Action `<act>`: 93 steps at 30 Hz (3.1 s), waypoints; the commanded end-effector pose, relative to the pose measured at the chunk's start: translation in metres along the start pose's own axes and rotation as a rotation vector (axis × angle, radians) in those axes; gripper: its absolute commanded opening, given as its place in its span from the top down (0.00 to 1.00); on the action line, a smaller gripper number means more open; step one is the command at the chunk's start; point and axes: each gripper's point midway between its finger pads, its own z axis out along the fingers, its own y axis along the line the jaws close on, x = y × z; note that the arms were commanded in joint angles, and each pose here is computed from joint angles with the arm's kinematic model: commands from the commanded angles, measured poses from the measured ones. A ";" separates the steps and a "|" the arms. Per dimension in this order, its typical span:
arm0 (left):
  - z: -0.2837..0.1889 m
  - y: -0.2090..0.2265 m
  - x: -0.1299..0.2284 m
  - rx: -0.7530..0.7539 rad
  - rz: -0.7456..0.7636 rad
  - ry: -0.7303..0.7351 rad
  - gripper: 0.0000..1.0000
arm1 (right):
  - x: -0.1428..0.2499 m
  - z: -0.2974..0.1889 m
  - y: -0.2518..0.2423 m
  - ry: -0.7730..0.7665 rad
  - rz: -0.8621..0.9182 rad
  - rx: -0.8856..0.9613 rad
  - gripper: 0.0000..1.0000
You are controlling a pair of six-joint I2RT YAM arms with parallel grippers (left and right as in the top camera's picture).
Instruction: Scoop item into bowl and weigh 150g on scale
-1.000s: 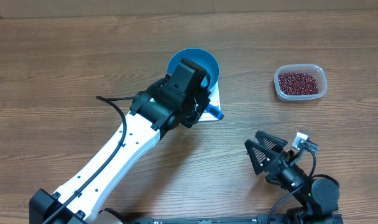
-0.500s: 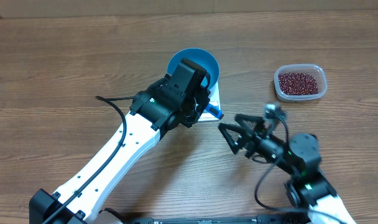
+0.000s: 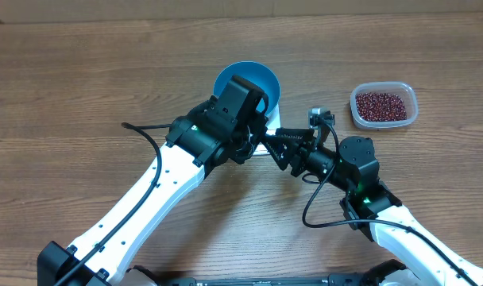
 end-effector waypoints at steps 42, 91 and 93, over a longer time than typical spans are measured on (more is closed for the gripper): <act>-0.001 -0.003 0.000 0.004 -0.010 -0.011 0.96 | -0.007 0.004 0.035 0.016 -0.014 -0.131 0.84; 0.017 0.009 -0.018 -0.109 1.142 -0.039 0.96 | -0.058 -0.144 -0.065 -0.073 0.087 0.741 0.96; 0.037 0.017 -0.017 -0.155 1.149 -0.016 0.96 | -0.056 -0.148 -0.069 -0.069 0.091 0.776 0.96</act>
